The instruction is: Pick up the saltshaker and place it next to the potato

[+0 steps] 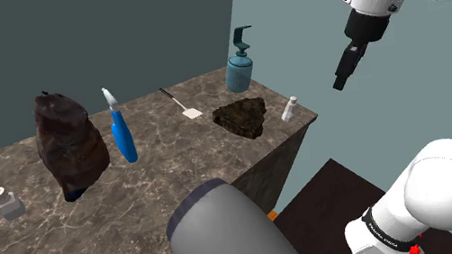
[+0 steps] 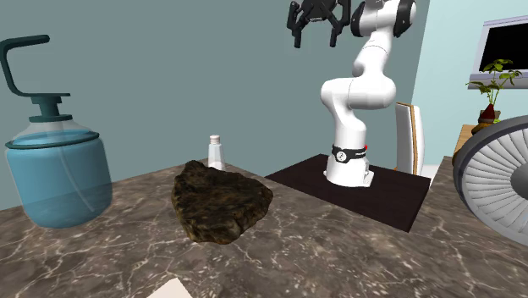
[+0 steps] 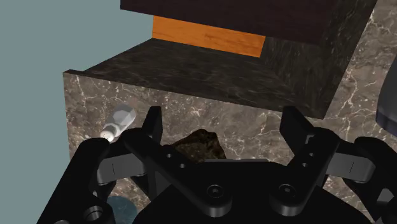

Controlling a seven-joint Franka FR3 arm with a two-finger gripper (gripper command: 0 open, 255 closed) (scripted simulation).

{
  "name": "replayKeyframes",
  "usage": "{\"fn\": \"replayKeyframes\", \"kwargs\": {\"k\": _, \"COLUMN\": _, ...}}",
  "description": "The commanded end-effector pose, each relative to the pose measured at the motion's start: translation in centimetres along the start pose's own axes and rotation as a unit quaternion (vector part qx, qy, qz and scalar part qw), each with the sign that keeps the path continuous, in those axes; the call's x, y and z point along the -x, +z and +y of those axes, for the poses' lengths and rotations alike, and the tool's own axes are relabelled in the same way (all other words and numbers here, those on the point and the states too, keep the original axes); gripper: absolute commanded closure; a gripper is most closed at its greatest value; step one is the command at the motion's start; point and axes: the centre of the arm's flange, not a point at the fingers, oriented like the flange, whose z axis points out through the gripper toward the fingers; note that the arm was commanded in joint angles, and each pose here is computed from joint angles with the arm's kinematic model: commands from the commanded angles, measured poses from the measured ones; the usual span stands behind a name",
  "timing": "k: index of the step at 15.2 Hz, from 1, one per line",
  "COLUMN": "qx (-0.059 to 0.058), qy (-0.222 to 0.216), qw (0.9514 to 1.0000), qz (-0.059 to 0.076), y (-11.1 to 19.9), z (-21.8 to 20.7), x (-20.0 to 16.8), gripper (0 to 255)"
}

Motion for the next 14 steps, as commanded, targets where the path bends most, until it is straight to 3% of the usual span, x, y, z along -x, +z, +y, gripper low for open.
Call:
{"fn": "replayKeyframes", "kwargs": {"k": 1, "qx": 0.0, "qy": 0.0, "qw": 1.0, "qz": 0.0, "y": 0.0, "z": 0.0, "x": 0.0, "gripper": 0}}
{"fn": "replayKeyframes", "kwargs": {"k": 14, "qx": -0.046, "qy": 0.03, "qw": 0.9961, "qz": 0.069, "y": 12.3, "z": 11.6, "x": -4.4, "gripper": 0}}
